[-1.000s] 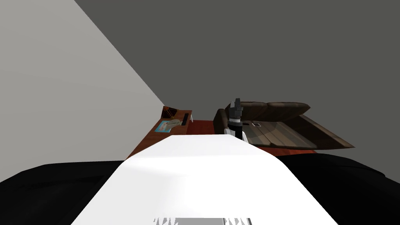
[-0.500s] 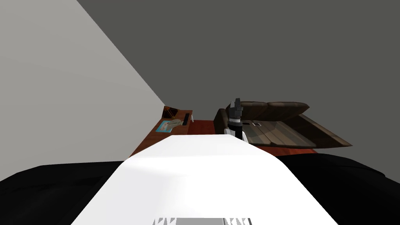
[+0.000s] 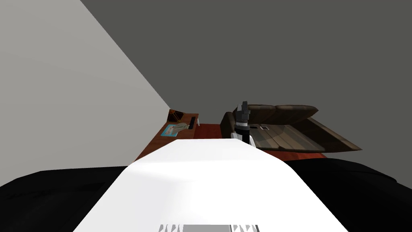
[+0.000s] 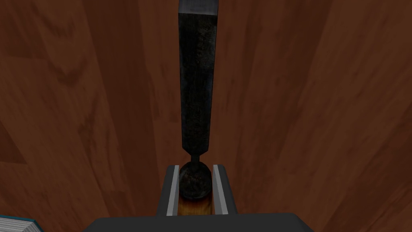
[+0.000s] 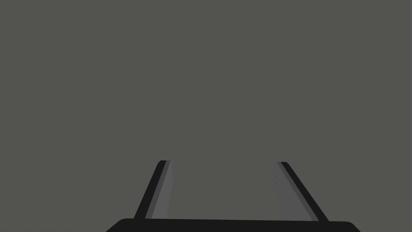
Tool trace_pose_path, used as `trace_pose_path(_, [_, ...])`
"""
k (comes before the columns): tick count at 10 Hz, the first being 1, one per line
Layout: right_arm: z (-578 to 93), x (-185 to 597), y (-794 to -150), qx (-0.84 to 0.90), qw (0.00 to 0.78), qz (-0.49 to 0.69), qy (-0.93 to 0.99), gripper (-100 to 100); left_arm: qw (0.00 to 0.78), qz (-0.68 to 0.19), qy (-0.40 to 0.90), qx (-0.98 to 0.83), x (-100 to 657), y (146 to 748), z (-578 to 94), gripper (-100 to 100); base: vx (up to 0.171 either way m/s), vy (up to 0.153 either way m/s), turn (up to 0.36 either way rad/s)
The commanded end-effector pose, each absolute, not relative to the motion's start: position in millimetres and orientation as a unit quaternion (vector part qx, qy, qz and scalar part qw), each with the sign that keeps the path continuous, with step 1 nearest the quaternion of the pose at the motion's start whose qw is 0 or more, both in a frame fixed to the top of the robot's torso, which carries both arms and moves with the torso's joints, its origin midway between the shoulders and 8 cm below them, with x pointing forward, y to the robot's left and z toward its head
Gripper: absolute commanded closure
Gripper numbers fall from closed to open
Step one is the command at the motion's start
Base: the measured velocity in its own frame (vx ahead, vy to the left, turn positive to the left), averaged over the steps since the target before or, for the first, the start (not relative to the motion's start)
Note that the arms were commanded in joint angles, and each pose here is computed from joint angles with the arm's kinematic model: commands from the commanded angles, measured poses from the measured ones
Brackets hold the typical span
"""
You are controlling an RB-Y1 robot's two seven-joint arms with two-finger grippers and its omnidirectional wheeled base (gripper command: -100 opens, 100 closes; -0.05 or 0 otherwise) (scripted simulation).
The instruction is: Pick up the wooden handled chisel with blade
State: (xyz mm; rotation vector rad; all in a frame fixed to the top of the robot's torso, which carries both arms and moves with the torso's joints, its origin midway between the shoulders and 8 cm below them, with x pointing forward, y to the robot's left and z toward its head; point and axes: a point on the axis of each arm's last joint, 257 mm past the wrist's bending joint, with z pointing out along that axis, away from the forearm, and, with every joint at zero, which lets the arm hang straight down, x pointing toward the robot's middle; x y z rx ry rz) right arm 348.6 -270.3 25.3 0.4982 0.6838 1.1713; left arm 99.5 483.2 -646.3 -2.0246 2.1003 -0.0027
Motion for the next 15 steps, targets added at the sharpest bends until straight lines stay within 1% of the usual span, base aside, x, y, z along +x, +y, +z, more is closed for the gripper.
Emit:
trace_pose_path(1, [25.3, 348.6, -270.3, 0.228, 0.75, 0.536, 0.313, 0, 0.112, -0.001, 0.715, -0.69, 99.5, 483.2, -646.3, 100, 0.0, 0.0, 0.0])
trace_pose_path(3, [25.3, 348.6, -270.3, 0.228, 0.75, 0.536, 0.313, 0, 0.113, -0.001, 0.716, -0.689, 100.3, 483.2, -646.1, 100, 0.0, 0.0, 0.0])
trace_pose_path(4, [25.3, 348.6, -270.3, 0.228, 0.75, 0.536, 0.313, 0, 0.112, -0.001, 0.716, -0.689, 100.3, 483.2, -646.2, 0, 0.0, 0.0, 0.0])
trace_pose_path(5, [25.3, 348.6, -270.3, 0.228, 0.75, 0.536, 0.313, 0, 0.113, -0.001, 0.716, -0.689, 96.9, 492.5, -641.7, 100, 0.005, -0.045, 0.02])
trace_pose_path(8, [25.3, 348.6, -270.3, 0.228, 0.75, 0.536, 0.313, 0, 0.112, -0.001, 0.717, -0.688, 94.5, 505.0, -634.6, 100, 0.008, -0.074, 0.022])
trace_pose_path(11, [25.3, 348.6, -270.3, 0.228, 0.75, 0.536, 0.313, 0, 0.112, -0.002, 0.72, -0.685, 92.0, 520.8, -624.6, 100, 0.011, -0.043, 0.012])
trace_pose_path(14, [25.3, 348.6, -270.3, 0.228, 0.75, 0.536, 0.313, 0, 0.112, -0.002, 0.719, -0.686, 91.9, 519.7, -624.4, 100, 0.004, -0.027, 0.004])
trace_pose_path(15, [25.3, 348.6, -270.3, 0.228, 0.75, 0.536, 0.313, 0, 0.112, -0.002, 0.719, -0.686, 91.9, 519.9, -624.4, 0, 0.0, 0.0, 0.0])
